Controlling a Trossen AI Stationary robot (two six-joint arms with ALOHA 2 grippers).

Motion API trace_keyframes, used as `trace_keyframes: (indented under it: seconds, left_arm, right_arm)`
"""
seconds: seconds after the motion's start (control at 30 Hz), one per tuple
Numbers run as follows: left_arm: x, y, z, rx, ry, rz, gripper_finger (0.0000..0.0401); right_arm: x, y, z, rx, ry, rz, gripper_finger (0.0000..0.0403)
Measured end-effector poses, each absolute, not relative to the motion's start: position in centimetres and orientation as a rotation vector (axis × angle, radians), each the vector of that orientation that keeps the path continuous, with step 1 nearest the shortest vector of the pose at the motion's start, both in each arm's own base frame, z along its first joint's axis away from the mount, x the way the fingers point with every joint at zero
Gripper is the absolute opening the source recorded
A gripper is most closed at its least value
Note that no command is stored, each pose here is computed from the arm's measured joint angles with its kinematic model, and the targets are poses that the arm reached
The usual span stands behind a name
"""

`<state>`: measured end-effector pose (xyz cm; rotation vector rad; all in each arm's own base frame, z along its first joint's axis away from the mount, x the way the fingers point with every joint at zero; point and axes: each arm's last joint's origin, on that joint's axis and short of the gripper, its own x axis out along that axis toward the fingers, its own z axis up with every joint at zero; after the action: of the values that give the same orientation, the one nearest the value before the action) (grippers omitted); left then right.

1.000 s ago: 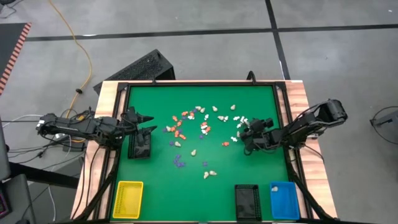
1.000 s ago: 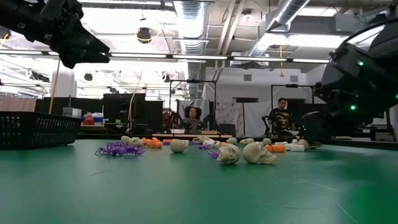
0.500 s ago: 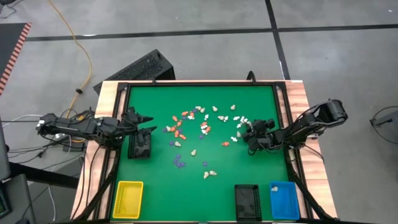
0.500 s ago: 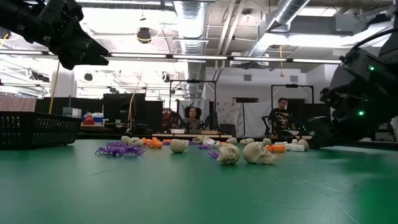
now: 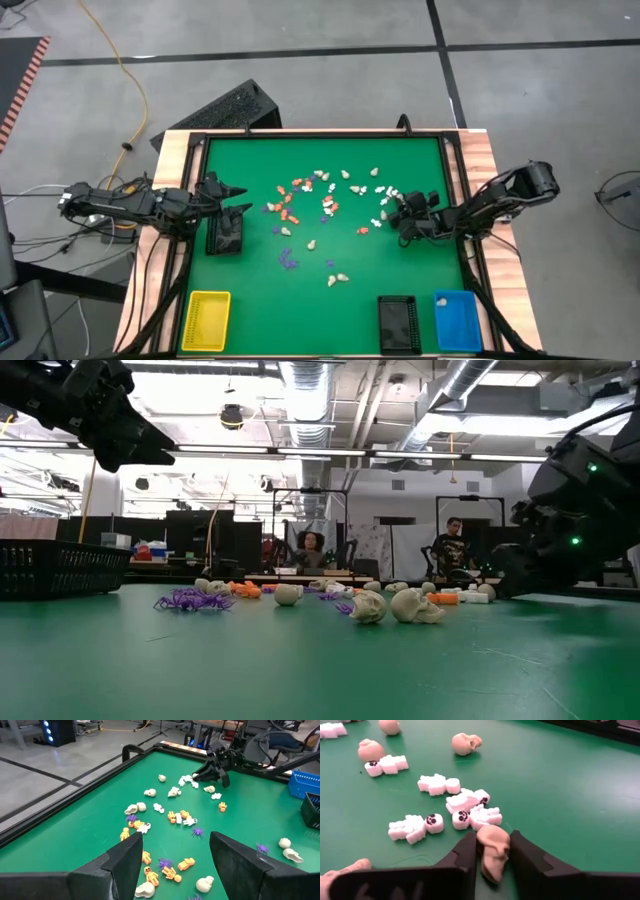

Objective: Sort Halloween decoration
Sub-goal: Put the white skull toy into the blue basket

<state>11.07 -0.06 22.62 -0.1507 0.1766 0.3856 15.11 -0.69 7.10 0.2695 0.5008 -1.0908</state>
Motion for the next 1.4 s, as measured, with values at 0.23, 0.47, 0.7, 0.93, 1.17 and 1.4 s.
trace_keyframes:
  seconds: [0.23,0.47,0.7,0.93,1.17,1.4]
  left_arm:
    - [11.1,-0.1,22.6,-0.158,0.175,0.386,0.0221]
    - [11.1,-0.1,22.6,-0.158,0.176,0.386,0.0221]
    - [11.1,-0.1,22.6,-0.158,0.175,0.385,0.0221]
    - [11.1,-0.1,22.6,-0.173,0.172,0.386,0.0221]
    - [11.1,-0.1,22.6,-0.177,0.173,0.373,0.0221]
    - [11.1,-0.1,22.6,-0.179,0.172,0.374,0.0221]
  right_arm:
    - [15.2,-0.7,7.2,0.283,0.488,-1.094,0.0079]
    - [16.0,-0.5,7.7,0.282,0.455,-1.097,0.0079]
    - [17.4,0.1,8.5,0.294,0.437,-1.046,0.0078]
    - [18.5,1.1,9.9,0.277,0.387,-0.999,0.0078]
    - [19.2,1.7,13.3,0.242,0.316,-0.914,0.0078]
    - [19.2,2.3,17.2,0.213,0.258,-0.759,0.0078]
